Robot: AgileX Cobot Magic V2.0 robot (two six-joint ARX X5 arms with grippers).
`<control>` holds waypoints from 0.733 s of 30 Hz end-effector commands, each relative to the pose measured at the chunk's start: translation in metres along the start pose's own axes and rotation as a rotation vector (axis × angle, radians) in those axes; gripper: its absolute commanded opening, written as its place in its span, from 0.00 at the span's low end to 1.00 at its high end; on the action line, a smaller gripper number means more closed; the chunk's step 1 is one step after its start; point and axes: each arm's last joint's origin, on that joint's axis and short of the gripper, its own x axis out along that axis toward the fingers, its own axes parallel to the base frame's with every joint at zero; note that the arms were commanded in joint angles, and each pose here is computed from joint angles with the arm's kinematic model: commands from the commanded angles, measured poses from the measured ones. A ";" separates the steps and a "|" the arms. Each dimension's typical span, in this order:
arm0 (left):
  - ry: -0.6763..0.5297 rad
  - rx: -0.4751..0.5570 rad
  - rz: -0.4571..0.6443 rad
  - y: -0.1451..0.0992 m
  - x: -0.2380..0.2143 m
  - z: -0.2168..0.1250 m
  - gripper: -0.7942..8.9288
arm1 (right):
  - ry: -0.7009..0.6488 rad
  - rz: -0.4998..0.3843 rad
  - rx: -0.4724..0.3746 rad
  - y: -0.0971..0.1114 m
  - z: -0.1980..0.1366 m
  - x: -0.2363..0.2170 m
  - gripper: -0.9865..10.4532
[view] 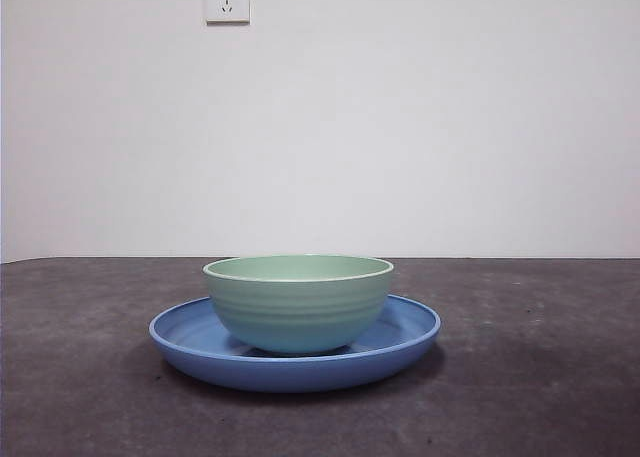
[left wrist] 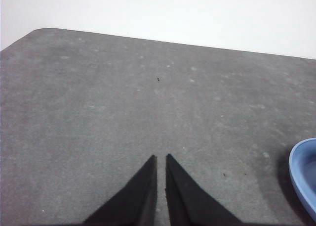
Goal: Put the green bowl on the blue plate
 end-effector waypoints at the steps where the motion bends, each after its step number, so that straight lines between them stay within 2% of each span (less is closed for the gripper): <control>1: 0.015 0.000 0.003 0.001 0.002 -0.006 0.11 | 0.014 -0.097 0.002 -0.003 -0.015 0.005 0.10; 8: 0.010 0.000 0.003 0.001 0.002 -0.006 0.11 | 0.045 -0.240 -0.004 -0.003 -0.021 0.005 0.10; 11: 0.005 0.000 0.002 0.001 0.002 -0.005 0.11 | 0.075 -0.232 0.001 -0.001 -0.024 0.005 0.10; 22: 0.004 0.000 0.002 0.001 0.002 -0.005 0.11 | 0.051 -0.220 0.018 0.000 -0.022 0.006 0.10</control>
